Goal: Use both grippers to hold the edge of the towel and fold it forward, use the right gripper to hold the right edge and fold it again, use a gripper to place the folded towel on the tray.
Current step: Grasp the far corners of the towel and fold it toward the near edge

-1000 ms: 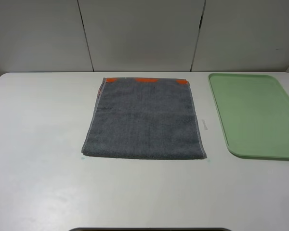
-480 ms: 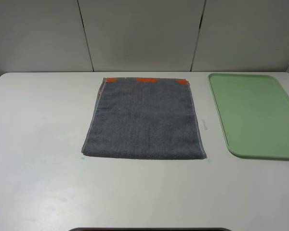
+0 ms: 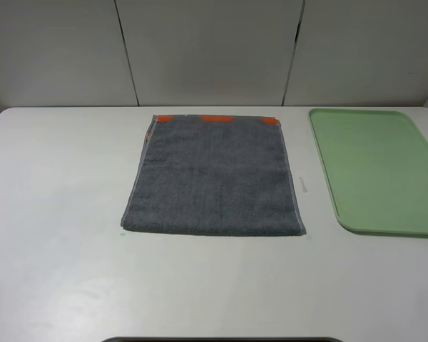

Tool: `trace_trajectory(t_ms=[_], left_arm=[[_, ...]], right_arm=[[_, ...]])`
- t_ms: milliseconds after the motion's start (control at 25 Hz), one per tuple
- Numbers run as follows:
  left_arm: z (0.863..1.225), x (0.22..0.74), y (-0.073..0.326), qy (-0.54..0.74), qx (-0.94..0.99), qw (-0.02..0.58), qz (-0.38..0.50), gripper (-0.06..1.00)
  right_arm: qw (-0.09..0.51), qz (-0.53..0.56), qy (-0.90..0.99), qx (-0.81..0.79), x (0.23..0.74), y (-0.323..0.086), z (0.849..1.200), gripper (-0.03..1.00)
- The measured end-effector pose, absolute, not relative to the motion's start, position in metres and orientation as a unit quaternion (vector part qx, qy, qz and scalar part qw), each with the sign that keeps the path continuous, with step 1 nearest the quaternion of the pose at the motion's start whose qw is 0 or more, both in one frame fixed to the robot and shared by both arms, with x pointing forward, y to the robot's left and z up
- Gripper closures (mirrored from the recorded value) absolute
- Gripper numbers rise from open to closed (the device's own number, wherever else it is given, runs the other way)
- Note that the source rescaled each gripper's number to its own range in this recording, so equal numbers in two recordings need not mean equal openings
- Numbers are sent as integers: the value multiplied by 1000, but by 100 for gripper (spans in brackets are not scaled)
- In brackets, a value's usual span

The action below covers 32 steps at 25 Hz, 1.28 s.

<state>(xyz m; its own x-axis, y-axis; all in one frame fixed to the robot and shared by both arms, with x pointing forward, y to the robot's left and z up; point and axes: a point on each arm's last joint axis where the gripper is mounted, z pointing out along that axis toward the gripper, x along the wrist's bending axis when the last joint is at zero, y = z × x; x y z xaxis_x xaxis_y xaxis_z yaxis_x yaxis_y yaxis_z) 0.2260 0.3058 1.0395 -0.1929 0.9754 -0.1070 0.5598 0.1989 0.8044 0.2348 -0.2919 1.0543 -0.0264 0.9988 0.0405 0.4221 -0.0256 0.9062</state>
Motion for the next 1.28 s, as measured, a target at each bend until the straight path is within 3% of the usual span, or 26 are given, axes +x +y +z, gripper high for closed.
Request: trace_trajectory(t_ms=[400, 560, 960, 1280], left_arm=[[1049, 229, 306, 702, 547, 324, 321, -4], [1067, 246, 307, 694, 580, 292, 311, -4], [1117, 329, 311, 624, 709, 180, 272, -4], [1121, 416, 297, 524, 811, 141, 219, -4]], right_arm=[[326, 367, 612, 620, 253, -292, 1058, -3], [300, 343, 624, 635, 274, -293, 1074, -3], [268, 283, 686, 614, 349, -295, 1113, -3], [246, 259, 749, 558, 421, -293, 1111, -3]])
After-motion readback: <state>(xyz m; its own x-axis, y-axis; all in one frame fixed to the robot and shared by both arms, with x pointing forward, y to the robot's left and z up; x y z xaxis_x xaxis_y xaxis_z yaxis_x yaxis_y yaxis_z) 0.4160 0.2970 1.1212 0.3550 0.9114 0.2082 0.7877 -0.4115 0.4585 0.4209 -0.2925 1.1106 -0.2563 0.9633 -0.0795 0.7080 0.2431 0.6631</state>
